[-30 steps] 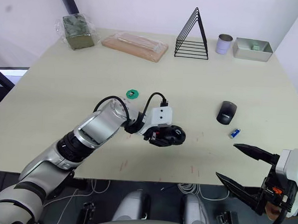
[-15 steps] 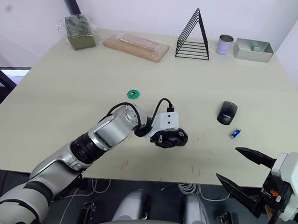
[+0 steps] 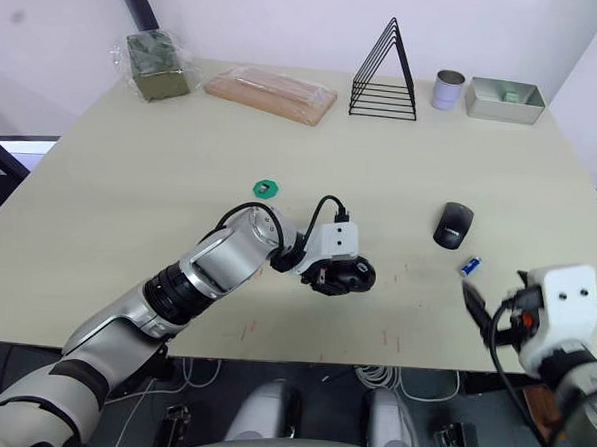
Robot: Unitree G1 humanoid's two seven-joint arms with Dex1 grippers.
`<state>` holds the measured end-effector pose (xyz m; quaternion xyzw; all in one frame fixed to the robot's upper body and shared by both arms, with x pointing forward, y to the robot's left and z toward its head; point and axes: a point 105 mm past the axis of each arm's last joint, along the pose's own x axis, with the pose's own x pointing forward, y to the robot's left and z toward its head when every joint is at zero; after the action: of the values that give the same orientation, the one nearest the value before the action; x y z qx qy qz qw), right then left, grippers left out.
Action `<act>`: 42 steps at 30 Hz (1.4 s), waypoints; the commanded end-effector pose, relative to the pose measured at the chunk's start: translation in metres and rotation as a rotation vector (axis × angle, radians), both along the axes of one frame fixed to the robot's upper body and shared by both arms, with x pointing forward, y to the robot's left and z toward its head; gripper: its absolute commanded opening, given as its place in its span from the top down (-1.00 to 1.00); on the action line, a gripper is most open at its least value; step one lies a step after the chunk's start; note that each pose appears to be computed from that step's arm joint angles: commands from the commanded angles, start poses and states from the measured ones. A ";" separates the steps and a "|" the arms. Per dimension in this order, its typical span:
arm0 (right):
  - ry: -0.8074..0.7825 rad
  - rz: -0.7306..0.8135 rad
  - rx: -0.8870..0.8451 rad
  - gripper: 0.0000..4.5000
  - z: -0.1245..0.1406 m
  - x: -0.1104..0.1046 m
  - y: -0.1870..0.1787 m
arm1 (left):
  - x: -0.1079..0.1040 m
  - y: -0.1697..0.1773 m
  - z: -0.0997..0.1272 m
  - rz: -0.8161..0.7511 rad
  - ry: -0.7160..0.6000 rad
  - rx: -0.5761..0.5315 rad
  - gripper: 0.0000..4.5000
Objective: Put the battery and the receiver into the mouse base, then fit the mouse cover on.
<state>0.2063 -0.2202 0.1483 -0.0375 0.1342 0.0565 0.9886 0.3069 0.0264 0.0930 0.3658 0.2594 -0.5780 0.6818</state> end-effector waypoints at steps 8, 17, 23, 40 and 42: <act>0.050 -0.402 0.146 -1.00 -0.029 0.061 0.003 | -0.001 0.002 -0.004 0.017 0.018 0.008 -0.30; 0.069 -0.534 0.133 -1.00 -0.050 0.083 0.002 | -0.003 0.004 -0.005 0.008 0.014 0.016 -0.30; 0.063 -0.568 0.116 0.00 -0.056 0.085 0.005 | -0.001 0.005 -0.004 0.005 -0.011 0.021 -0.30; 0.066 -0.643 0.141 0.00 -0.074 0.083 0.021 | -0.002 0.002 -0.001 0.013 -0.009 0.002 -0.30; 0.070 -0.659 0.144 0.00 -0.079 0.079 0.023 | -0.002 0.003 0.000 0.014 -0.012 0.004 -0.30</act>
<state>0.2885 -0.1985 0.0663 0.0719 0.1820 -0.2431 0.9501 0.3051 0.0280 0.0935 0.3621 0.2590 -0.5765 0.6851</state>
